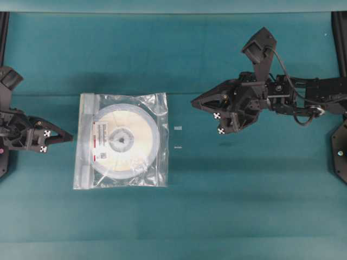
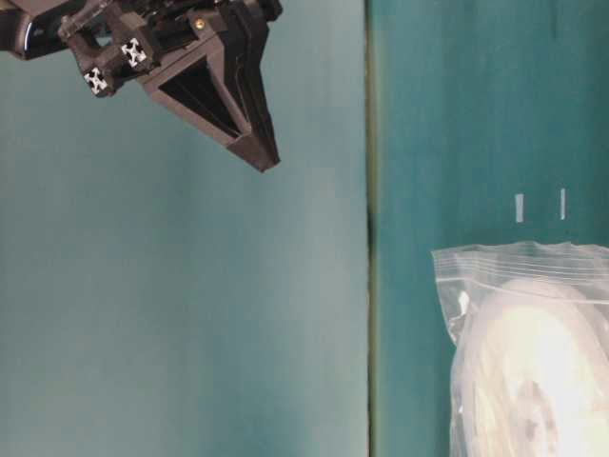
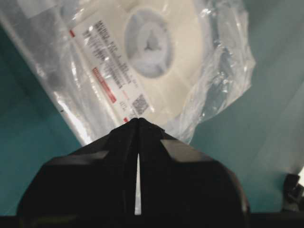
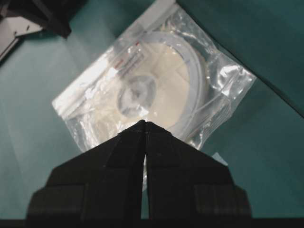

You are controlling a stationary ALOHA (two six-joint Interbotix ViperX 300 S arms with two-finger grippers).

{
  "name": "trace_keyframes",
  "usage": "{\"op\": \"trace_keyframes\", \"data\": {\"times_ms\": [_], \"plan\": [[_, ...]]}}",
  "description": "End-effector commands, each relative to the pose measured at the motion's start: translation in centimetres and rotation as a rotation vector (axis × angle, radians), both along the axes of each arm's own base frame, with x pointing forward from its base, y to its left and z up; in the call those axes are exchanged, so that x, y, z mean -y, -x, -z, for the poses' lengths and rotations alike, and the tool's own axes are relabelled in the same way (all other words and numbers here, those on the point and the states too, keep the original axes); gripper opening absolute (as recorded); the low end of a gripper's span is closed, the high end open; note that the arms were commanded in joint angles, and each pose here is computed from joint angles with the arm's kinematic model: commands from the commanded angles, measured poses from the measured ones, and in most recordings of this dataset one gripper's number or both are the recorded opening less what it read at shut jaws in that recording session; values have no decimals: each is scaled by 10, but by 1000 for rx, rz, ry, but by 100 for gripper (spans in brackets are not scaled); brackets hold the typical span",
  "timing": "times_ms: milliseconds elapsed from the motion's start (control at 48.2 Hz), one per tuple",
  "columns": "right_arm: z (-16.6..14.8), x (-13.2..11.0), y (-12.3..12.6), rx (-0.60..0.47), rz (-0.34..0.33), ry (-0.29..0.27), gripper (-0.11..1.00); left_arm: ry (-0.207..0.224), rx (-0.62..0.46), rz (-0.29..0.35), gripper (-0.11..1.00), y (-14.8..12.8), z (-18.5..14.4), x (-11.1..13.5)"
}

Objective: Take out the reel from the clear zip bag.
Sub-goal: 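Move both grippers inward toward the clear bag on the table, then pinch the left edge of the clear bag with the left gripper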

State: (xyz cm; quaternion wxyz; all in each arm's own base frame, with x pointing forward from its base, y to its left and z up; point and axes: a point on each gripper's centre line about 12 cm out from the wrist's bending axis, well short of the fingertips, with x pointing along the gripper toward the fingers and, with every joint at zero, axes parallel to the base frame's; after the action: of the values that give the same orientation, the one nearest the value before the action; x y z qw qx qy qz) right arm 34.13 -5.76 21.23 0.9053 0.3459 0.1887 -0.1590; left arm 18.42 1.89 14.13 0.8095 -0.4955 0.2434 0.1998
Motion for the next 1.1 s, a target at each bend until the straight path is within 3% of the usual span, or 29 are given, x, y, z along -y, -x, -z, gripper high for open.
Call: {"op": "trace_keyframes", "data": {"times_ms": [0, 270, 353, 519, 1079], "plan": [[-4, 1, -1, 11, 6, -8, 0, -4, -7, 1, 12, -1, 3, -1], [2, -2, 3, -39, -1, -17, 0, 10, -121, -23, 86, -2, 24, -5], [3, -3, 3, -43, -5, -18, 0, 14, -156, -23, 98, -5, 31, -6], [3, -5, 3, -43, -12, -20, 0, 19, -155, -27, 93, -14, 39, -7], [9, -8, 6, -94, -19, -32, 0, 21, -99, -40, 92, -45, 54, -13]]}}
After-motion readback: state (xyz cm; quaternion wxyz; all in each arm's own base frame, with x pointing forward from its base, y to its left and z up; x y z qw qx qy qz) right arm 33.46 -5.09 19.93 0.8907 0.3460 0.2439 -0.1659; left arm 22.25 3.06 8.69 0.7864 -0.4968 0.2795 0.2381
